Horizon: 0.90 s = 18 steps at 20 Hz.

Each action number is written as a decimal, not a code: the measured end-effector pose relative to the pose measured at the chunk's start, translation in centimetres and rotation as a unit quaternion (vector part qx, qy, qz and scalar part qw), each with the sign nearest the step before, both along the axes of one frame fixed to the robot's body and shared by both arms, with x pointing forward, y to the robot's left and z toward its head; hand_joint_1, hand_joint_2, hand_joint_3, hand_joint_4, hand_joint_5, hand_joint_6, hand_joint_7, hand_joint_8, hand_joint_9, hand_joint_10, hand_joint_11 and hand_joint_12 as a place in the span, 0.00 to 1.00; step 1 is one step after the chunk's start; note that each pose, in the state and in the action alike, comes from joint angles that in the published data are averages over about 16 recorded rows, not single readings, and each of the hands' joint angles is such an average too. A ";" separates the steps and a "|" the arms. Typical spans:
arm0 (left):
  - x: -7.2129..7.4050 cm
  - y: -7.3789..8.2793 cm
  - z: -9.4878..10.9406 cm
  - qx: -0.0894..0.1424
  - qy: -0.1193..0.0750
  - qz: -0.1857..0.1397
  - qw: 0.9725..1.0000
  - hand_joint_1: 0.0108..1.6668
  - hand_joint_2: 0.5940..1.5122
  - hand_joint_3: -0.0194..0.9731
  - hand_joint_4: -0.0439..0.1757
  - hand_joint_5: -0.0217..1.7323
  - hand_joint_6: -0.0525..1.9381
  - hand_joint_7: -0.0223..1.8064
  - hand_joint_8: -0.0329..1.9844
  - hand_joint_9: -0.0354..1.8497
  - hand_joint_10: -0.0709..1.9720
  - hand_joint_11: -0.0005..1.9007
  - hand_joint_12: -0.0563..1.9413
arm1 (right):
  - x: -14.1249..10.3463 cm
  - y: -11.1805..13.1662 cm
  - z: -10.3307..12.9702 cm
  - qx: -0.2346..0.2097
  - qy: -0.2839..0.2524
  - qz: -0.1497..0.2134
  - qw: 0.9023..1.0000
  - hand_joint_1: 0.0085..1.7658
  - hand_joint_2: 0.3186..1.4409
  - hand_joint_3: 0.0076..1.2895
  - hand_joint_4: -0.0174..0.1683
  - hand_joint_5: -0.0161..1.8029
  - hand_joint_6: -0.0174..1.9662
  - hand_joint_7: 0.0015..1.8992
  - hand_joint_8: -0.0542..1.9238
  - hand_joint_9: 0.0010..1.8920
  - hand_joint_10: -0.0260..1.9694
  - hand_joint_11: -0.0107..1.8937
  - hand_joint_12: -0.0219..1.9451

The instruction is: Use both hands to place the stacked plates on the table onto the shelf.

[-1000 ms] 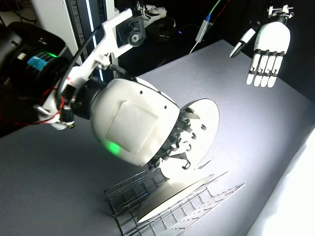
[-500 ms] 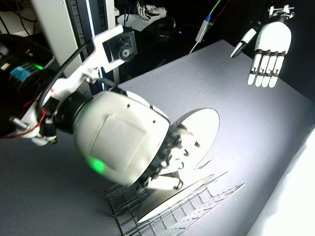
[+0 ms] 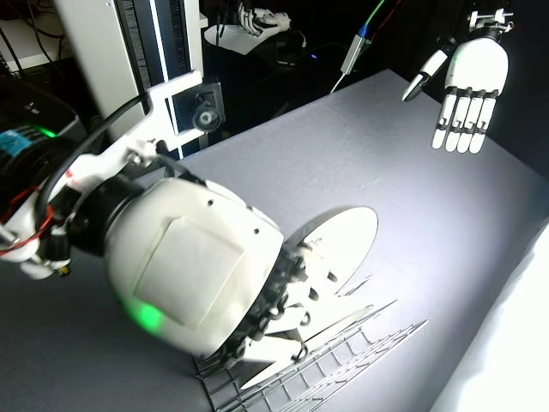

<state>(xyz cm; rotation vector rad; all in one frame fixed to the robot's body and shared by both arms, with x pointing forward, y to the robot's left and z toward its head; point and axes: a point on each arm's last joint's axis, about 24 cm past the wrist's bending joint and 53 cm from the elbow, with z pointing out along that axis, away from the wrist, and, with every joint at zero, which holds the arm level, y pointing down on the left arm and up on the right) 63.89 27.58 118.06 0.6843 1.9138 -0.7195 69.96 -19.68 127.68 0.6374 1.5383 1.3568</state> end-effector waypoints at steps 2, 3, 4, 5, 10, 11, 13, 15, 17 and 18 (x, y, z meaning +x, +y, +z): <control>0.0 0.0 0.0 0.000 0.000 0.000 1.000 0.00 0.59 0.03 0.22 0.02 0.04 0.02 0.02 0.03 0.04 0.01 0.03 | 0.0 -0.1 -0.1 -0.017 -0.009 0.001 1.000 0.77 0.60 0.00 0.05 0.53 0.47 0.57 0.41 0.46 0.59 0.28 0.67; 0.0 0.0 0.0 0.000 0.000 -0.001 1.000 0.00 0.59 0.03 0.22 0.02 0.04 0.02 0.02 0.03 0.04 0.01 0.03 | 0.0 -0.2 -0.2 -0.025 -0.013 0.002 1.000 0.77 0.60 0.00 0.05 0.53 0.47 0.57 0.41 0.46 0.59 0.28 0.67; 0.0 -0.1 0.0 0.000 0.000 -0.001 1.000 0.00 0.59 0.03 0.22 0.02 0.04 0.02 0.02 0.03 0.04 0.01 0.03 | 0.0 -0.2 -0.3 -0.033 -0.017 0.003 0.999 0.77 0.60 0.00 0.05 0.53 0.47 0.57 0.41 0.46 0.59 0.28 0.68; 0.0 -0.1 0.0 -0.001 0.000 -0.001 1.000 0.00 0.59 0.03 0.22 0.02 0.04 0.02 0.02 0.03 0.04 0.01 0.03 | 0.0 -0.2 -0.4 -0.041 -0.021 0.004 0.999 0.76 0.60 0.00 0.05 0.53 0.47 0.57 0.42 0.46 0.59 0.28 0.68; 0.0 -0.2 -0.1 -0.002 0.001 -0.003 1.000 0.00 0.59 0.03 0.22 0.02 0.04 0.02 0.02 0.03 0.04 0.01 0.03 | -0.1 -0.3 -0.7 -0.075 -0.039 0.008 0.996 0.74 0.62 0.00 0.06 0.49 0.39 0.52 0.33 0.42 0.45 0.23 0.66; 0.0 -0.3 -0.1 -0.002 0.002 -0.003 1.000 0.00 0.59 0.03 0.22 0.02 0.04 0.02 0.02 0.03 0.04 0.01 0.03 | -0.1 -0.4 -0.8 -0.080 -0.042 0.008 0.996 0.73 0.62 0.00 0.06 0.48 0.36 0.51 0.31 0.41 0.42 0.22 0.66; 0.0 -0.4 -0.1 -0.004 0.003 -0.003 1.000 0.00 0.59 0.03 0.22 0.02 0.04 0.02 0.02 0.03 0.04 0.01 0.03 | 0.0 -0.5 -0.8 -0.088 -0.047 0.008 0.995 0.71 0.63 0.00 0.06 0.46 0.31 0.48 0.26 0.39 0.35 0.19 0.66; 0.0 -0.5 -0.2 -0.006 0.006 -0.003 1.000 0.00 0.59 0.03 0.22 0.02 0.04 0.02 0.02 0.03 0.04 0.01 0.03 | 0.0 -0.7 -0.9 -0.094 -0.051 0.008 0.994 0.70 0.64 0.00 0.07 0.43 0.25 0.45 0.22 0.38 0.28 0.15 0.66; 0.0 -0.6 -0.2 -0.008 0.009 -0.002 1.000 0.00 0.59 0.03 0.22 0.02 0.04 0.02 0.02 0.03 0.04 0.01 0.03 | 0.1 -0.9 -0.9 -0.100 -0.053 0.007 0.994 0.68 0.65 0.00 0.07 0.41 0.20 0.41 0.17 0.36 0.21 0.12 0.66; 0.0 -0.6 -0.2 -0.010 0.011 -0.002 1.000 0.00 0.59 0.03 0.22 0.02 0.04 0.02 0.02 0.03 0.04 0.01 0.03 | 0.2 -0.9 -0.9 -0.103 -0.056 0.007 0.993 0.67 0.65 0.00 0.07 0.40 0.17 0.40 0.15 0.35 0.18 0.10 0.66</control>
